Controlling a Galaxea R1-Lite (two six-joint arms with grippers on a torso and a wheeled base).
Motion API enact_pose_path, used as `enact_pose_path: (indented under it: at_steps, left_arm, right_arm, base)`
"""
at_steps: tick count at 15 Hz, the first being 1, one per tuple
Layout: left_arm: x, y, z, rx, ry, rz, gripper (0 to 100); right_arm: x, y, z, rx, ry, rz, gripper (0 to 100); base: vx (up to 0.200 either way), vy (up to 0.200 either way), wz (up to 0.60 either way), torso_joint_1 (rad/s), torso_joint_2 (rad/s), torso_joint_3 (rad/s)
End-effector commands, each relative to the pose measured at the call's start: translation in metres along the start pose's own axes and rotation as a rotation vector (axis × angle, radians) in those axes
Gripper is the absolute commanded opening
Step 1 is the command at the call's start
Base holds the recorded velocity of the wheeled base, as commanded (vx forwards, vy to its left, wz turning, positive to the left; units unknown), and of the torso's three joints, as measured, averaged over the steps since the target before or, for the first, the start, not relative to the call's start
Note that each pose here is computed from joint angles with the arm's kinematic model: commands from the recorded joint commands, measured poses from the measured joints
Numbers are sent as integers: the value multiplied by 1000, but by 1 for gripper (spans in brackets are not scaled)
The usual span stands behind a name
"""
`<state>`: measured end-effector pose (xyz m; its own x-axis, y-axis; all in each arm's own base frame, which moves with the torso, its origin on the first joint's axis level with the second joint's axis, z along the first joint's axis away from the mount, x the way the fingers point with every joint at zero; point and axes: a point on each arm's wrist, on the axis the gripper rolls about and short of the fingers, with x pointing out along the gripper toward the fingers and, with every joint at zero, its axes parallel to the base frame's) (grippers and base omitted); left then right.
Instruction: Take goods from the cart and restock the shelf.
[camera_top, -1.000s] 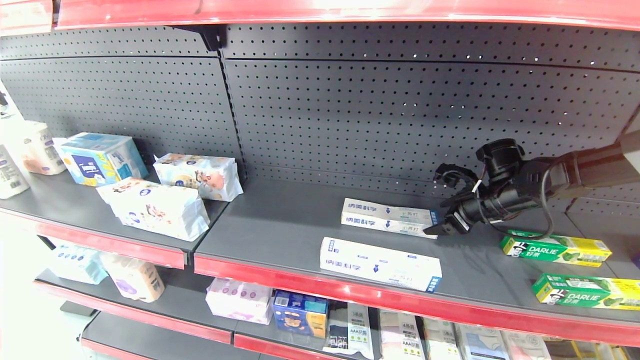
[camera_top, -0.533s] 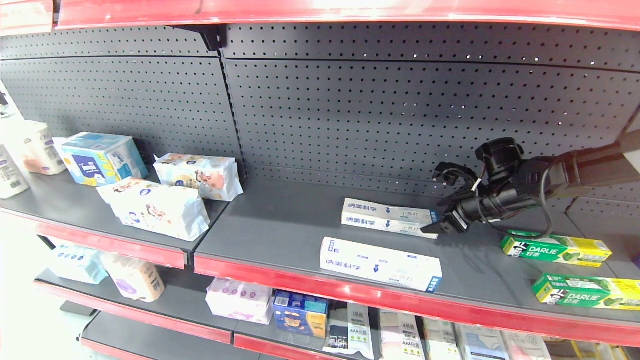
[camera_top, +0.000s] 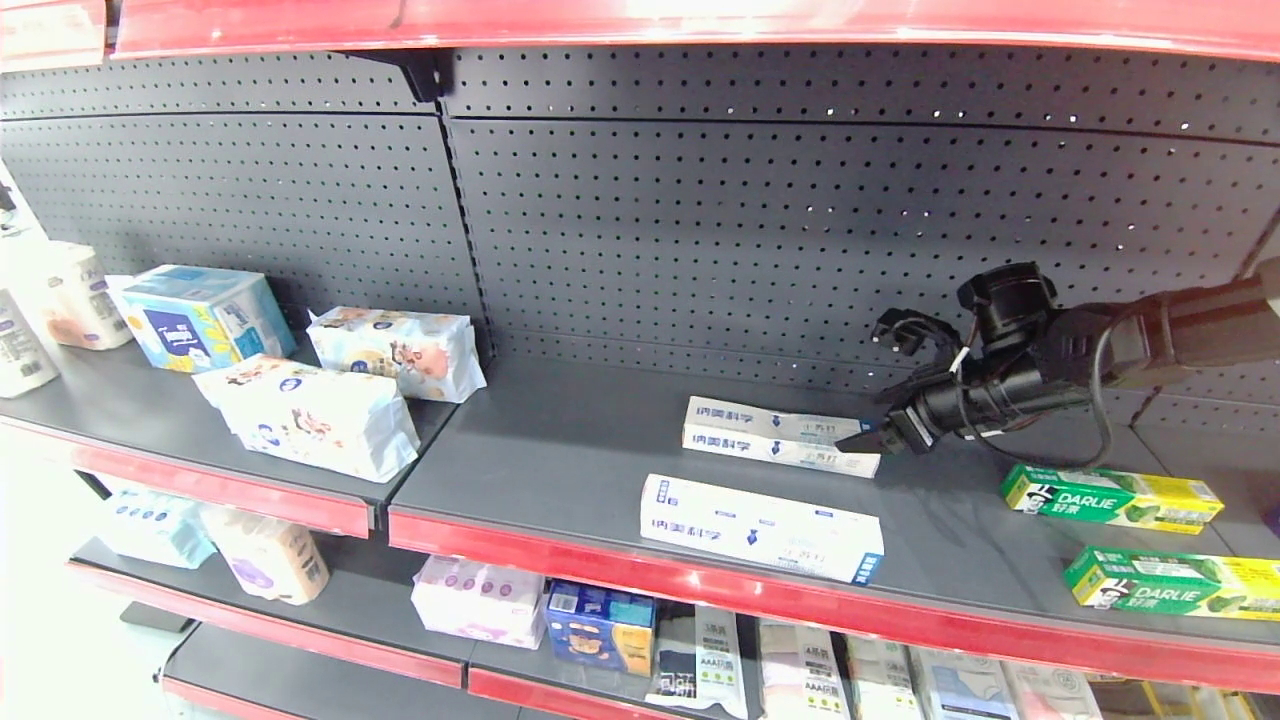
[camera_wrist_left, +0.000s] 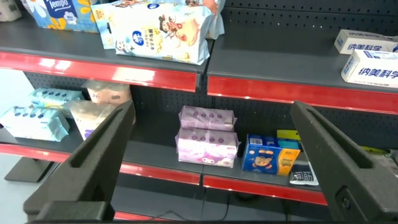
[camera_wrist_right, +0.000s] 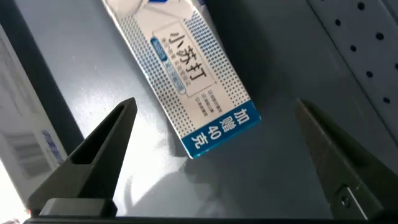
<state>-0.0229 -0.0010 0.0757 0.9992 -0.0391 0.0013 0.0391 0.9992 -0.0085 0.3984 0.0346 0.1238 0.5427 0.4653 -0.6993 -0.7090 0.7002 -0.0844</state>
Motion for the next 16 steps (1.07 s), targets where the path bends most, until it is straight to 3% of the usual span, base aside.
enact_pose_path:
  at_steps: [1,16]
  left_arm:
    - [0,0,0,-1,1,-1,100]
    - [0,0,0,-1,0,-1,100]
  right_arm:
    - [1,-1,2,25,-3,-8,100]
    - [5,-6,-3,58,50,-82,100]
  base:
    - [0,0,0,0,0,0]
    - [0,0,0,0,0,0]
